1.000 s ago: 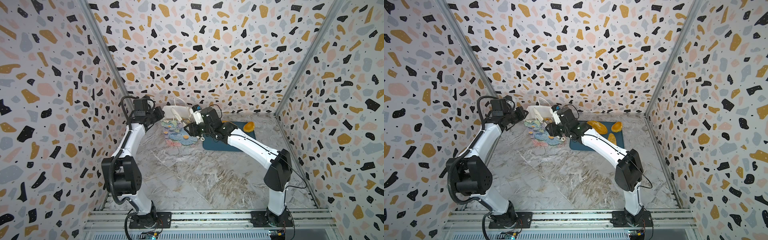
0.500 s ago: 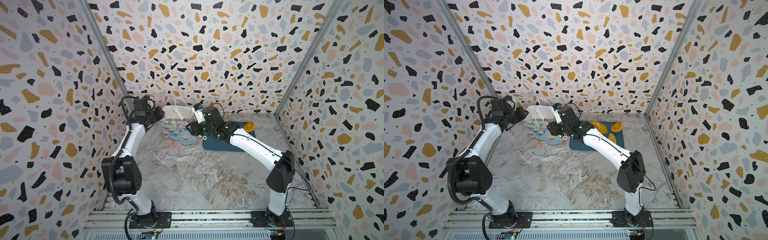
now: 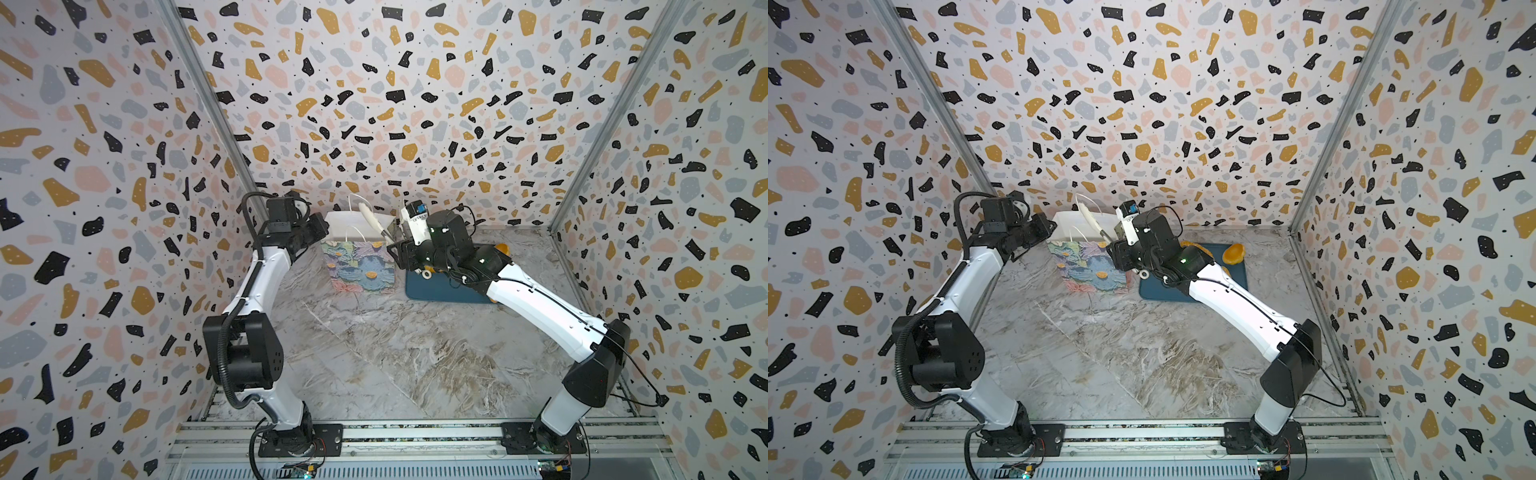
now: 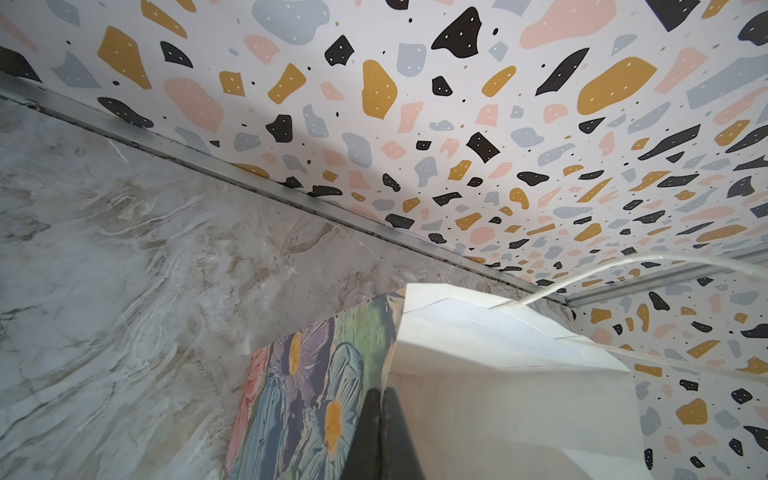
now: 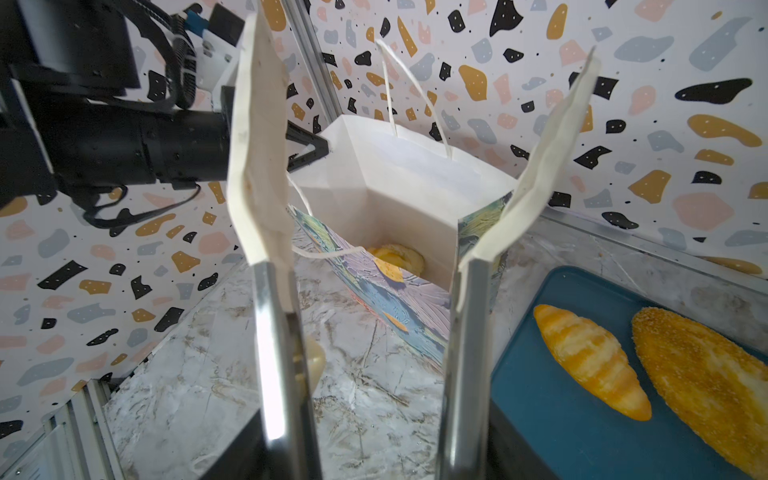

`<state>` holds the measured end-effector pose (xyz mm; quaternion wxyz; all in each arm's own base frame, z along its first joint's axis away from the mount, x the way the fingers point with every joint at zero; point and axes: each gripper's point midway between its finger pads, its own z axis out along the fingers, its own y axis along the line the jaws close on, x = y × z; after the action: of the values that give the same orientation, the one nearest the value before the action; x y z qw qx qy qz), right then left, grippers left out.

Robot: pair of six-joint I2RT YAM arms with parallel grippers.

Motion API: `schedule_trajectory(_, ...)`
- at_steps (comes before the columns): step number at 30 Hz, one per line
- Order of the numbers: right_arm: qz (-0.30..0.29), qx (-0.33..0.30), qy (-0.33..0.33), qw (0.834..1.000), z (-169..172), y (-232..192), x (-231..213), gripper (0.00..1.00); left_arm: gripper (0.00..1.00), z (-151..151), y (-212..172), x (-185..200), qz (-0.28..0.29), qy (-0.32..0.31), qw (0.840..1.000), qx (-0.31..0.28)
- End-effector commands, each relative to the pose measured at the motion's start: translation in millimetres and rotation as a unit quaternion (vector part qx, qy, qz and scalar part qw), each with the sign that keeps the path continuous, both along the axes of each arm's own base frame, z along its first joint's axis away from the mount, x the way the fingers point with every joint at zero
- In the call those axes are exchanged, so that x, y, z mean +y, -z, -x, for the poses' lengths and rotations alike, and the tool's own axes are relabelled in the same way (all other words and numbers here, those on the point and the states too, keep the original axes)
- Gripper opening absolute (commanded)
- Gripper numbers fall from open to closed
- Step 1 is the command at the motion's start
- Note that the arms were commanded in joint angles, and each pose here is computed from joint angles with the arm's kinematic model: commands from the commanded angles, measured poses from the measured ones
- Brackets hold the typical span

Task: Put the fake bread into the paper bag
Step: 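Raise the open tongs out of the bag and move toward the tray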

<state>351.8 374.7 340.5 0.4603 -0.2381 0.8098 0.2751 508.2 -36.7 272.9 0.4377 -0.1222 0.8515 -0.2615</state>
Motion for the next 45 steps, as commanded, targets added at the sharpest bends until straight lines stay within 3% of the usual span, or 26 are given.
schedule_trajectory(1, -0.016, -0.034, 0.017, 0.999, 2.2, -27.2, -17.3, 0.62, 0.0, 3.7, -13.1, 1.6, -0.003, 0.003, 1.0, -0.021)
schedule_trajectory(29, 0.019, 0.001, 0.115, 0.993, 6.2, 24.3, -114.9, 0.63, 0.0, 3.3, -12.1, 1.5, -0.001, 0.002, 1.0, -0.022)
schedule_trajectory(45, 0.049, 0.018, 0.181, 0.982, 6.0, 59.1, -175.2, 0.63, 0.0, 3.1, -11.3, 1.4, 0.0, 0.002, 1.0, -0.021)
